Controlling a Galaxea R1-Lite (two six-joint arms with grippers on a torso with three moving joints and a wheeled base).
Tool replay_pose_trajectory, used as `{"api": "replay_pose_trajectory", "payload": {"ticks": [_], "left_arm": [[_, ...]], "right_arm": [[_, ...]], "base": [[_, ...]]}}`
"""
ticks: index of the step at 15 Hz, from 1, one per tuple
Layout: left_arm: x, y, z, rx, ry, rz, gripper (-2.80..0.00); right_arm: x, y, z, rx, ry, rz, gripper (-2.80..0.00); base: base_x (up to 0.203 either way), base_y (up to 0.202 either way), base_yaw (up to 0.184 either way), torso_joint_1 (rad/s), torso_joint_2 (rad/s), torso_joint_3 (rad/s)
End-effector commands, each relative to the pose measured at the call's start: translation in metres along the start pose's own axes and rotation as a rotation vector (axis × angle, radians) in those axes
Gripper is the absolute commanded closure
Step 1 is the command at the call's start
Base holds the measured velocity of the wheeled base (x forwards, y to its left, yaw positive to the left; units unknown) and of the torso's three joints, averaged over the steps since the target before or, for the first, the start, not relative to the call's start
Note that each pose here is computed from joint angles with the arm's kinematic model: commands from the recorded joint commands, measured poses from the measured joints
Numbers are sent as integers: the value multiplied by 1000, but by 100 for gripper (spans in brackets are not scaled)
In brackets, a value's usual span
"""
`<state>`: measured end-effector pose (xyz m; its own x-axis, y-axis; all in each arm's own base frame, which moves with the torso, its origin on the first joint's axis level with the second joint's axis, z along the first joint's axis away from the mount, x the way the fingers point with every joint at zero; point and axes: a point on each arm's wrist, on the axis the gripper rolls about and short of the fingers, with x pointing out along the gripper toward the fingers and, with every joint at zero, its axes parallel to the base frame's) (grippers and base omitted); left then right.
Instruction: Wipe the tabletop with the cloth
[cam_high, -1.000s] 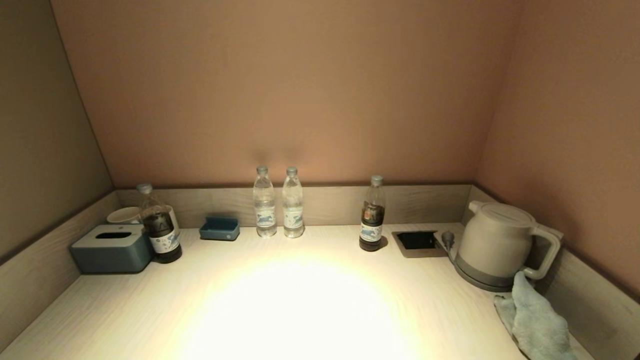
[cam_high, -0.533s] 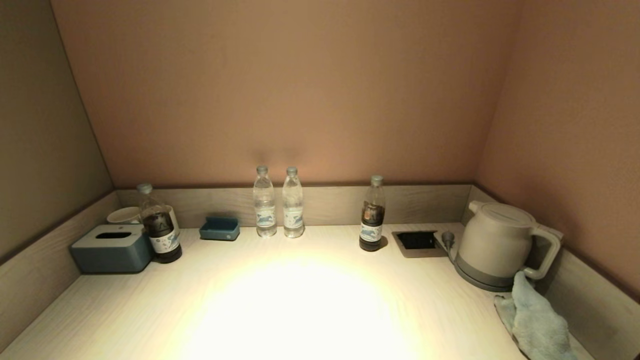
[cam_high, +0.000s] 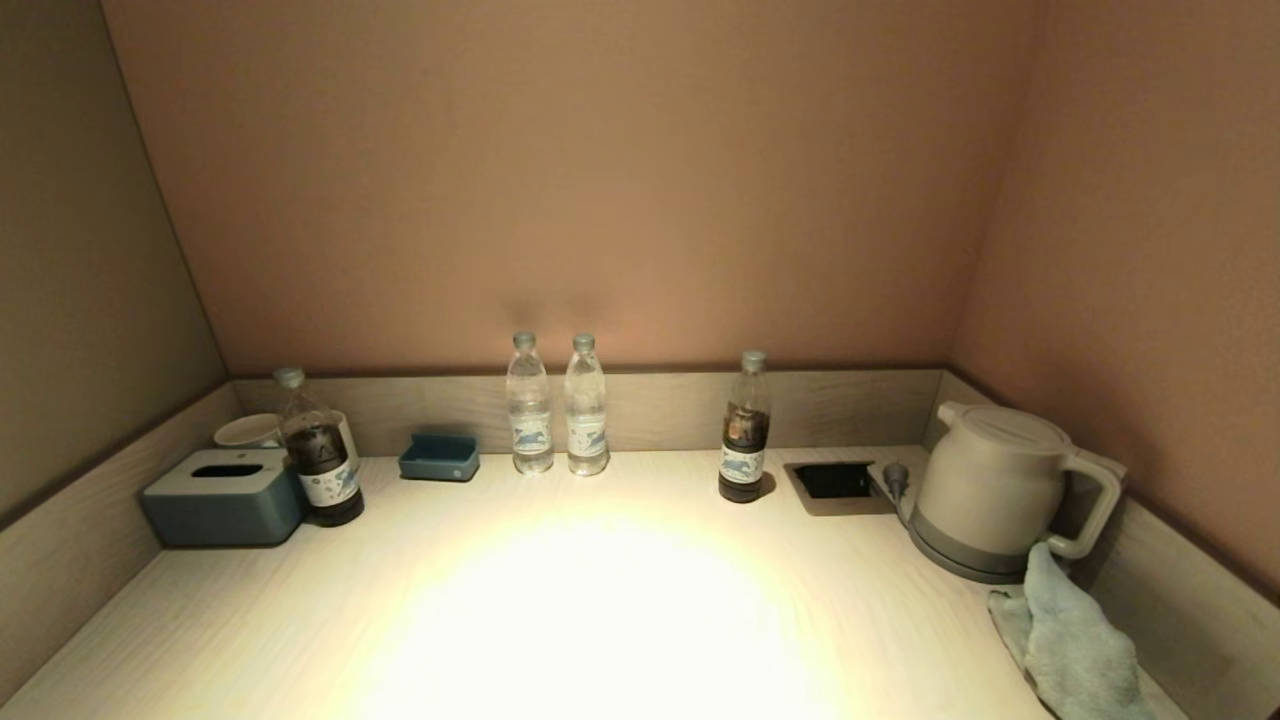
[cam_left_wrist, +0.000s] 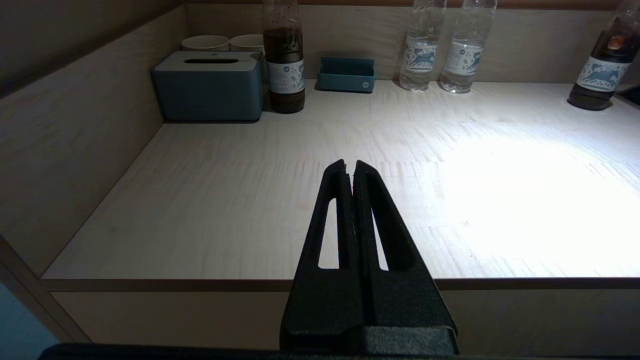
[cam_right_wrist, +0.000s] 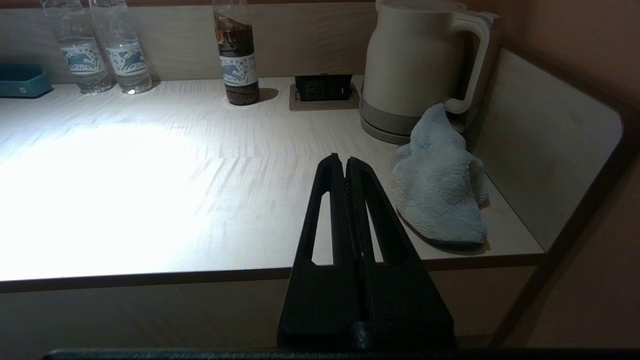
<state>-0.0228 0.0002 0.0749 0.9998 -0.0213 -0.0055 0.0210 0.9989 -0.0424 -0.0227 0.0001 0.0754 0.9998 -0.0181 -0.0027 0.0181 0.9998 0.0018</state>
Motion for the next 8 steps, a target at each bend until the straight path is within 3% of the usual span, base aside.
{"api": "replay_pose_trajectory", "payload": {"ticks": [1, 8], "left_arm": [[0, 0, 0, -1, 1, 0, 0], [0, 0, 0, -1, 1, 0, 0]], "right_arm": [[0, 0, 0, -5, -2, 2, 0], [0, 0, 0, 15, 0, 0, 0]], "base": [[0, 0, 0, 0, 0, 0], [0, 0, 0, 0, 0, 0]]}}
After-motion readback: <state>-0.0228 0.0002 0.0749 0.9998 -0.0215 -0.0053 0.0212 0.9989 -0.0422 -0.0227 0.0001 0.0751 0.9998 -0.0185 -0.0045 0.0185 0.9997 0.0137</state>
